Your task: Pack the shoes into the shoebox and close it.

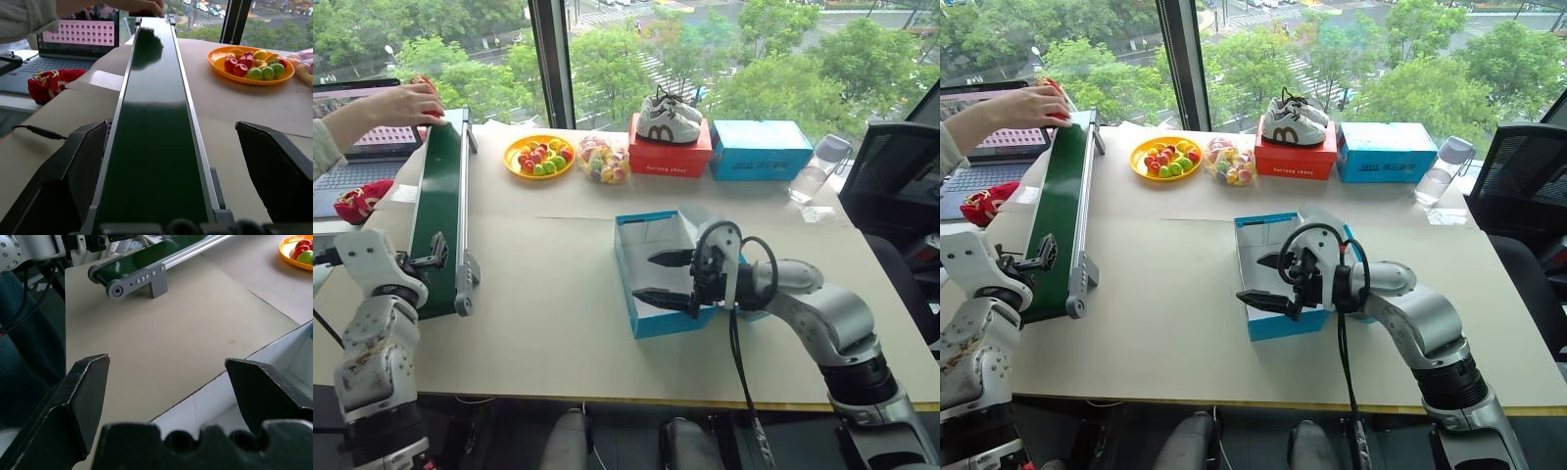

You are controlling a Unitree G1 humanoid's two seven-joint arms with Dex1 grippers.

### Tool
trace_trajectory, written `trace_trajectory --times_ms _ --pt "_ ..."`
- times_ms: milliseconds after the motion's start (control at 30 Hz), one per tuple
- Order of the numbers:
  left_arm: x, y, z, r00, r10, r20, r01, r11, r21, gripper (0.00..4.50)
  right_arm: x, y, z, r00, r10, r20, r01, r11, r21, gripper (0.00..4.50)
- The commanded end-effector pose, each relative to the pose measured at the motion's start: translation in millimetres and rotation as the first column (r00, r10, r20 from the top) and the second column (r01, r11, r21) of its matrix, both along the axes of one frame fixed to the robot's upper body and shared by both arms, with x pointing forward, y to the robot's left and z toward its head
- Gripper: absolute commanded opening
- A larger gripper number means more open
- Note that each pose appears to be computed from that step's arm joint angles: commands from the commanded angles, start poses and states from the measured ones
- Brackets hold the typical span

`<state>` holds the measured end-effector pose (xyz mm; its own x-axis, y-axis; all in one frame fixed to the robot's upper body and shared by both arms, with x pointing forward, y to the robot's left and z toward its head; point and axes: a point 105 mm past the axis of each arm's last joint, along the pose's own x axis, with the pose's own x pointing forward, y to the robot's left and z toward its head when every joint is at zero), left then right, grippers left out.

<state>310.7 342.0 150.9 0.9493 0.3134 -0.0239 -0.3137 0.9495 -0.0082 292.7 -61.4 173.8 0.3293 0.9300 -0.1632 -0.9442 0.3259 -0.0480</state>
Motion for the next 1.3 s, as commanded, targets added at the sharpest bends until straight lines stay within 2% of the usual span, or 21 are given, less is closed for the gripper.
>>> trace_trajectory --times_ms 33,200,367,567,700,900,1300 --pt "-1.4 4.0 3.1 1.0 0.023 -0.016 -0.023 1.0 0.006 4.5 3.5 5.6 12.0 0.998 -0.013 0.059 0.012 0.999 0.031 4.48" --pt "-1.1 6.6 -14.0 0.994 0.051 -0.097 -0.051 0.999 0.0 4.5 5.3 7.3 4.7 0.998 -0.033 0.054 0.032 0.999 0.011 4.48" --pt "0.6 7.1 -20.1 0.989 0.048 -0.139 -0.048 0.999 -0.002 4.5 5.6 4.5 3.3 0.998 -0.049 0.048 0.049 0.999 0.011 4.48" --pt "5.6 8.4 -13.7 0.989 0.037 -0.142 -0.038 0.999 -0.004 4.5 -6.4 4.5 3.6 0.997 0.023 0.068 -0.025 0.999 0.021 4.48" --pt "8.3 6.3 -7.5 0.99 0.027 -0.137 -0.029 1.0 -0.01 4.5 -9.6 3.5 -1.3 0.991 0.059 0.118 -0.055 0.998 -0.034 4.48" --pt "9.6 6.5 7.5 0.993 0.024 -0.12 -0.024 1.0 0.001 4.5 -10.0 2.8 -4.4 0.99 0.064 0.125 -0.058 0.997 -0.046 4.48" --pt "10.4 6.8 16.5 0.994 0.016 -0.11 -0.014 1.0 0.02 4.5 -7.1 4.6 -9.5 0.992 0.038 0.117 -0.032 0.998 -0.047 4.48"
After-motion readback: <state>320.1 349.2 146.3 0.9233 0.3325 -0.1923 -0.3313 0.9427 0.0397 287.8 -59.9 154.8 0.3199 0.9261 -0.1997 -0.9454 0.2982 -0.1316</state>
